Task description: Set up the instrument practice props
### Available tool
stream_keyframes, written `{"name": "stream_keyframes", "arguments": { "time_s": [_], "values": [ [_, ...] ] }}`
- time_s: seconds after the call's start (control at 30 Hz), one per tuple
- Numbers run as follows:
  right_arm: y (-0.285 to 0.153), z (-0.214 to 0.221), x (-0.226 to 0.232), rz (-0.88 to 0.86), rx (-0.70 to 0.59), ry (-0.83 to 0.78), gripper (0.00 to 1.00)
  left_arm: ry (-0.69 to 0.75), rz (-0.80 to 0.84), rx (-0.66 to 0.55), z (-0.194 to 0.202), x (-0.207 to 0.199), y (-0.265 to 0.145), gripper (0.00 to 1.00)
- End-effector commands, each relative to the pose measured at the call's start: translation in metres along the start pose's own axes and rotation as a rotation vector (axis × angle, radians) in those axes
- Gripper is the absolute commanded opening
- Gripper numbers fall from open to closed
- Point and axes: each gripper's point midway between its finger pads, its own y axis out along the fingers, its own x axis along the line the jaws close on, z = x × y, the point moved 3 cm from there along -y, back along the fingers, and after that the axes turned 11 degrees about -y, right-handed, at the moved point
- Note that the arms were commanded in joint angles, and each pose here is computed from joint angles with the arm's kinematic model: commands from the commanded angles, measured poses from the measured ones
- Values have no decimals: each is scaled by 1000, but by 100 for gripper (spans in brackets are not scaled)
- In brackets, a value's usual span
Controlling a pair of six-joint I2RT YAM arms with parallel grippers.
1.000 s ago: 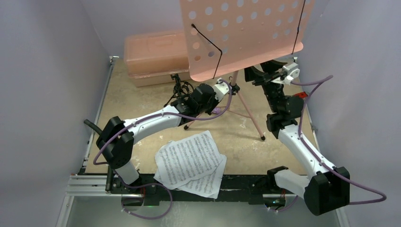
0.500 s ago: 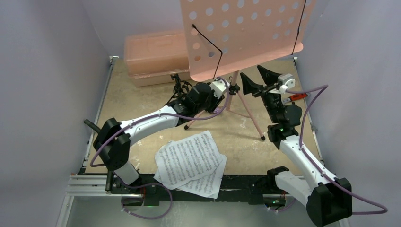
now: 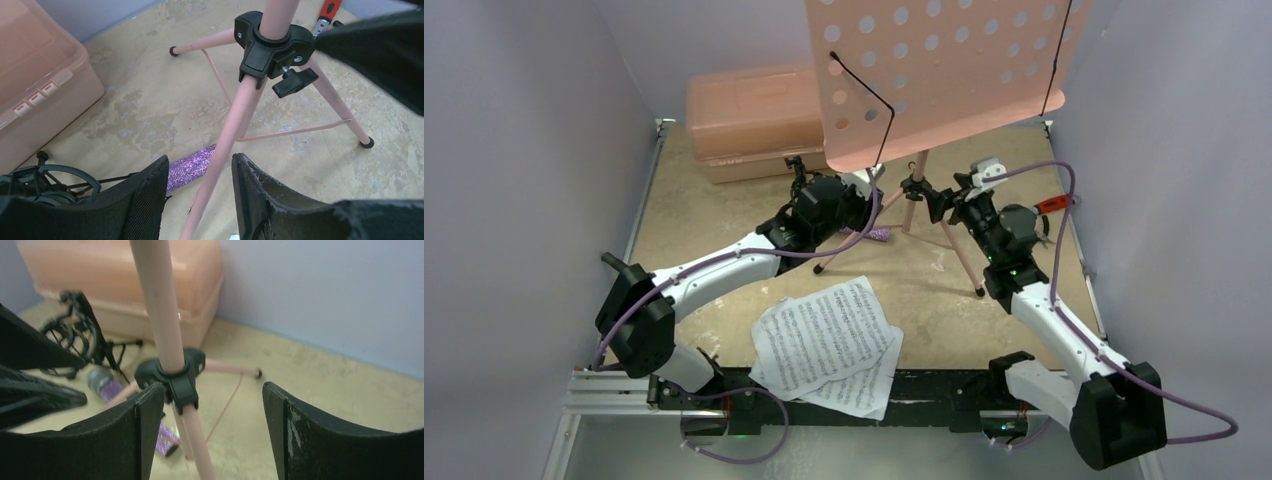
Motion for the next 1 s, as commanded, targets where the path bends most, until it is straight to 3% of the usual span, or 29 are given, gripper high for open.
{"name": "stream_keyframes", "arguments": {
  "time_s": [0.0, 0.1, 0.23, 0.67, 0.97],
  "values": [
    [2, 26, 5, -65, 146, -36, 74, -54, 78, -46, -10, -10, 4, 47],
    [0, 31, 9, -86, 148, -45, 72, -49, 106, -31, -4, -11, 7, 46],
    [-2, 43, 12, -98, 189, -46, 57, -35, 106, -12, 2, -9, 11, 46],
    [-3, 51, 12, -110, 209, -71, 54, 39, 126, 73, 22, -9, 29, 42],
    [-1, 61, 16, -151, 242, -100, 36, 78, 154, 118, 31, -12, 41, 36]
  ]
}}
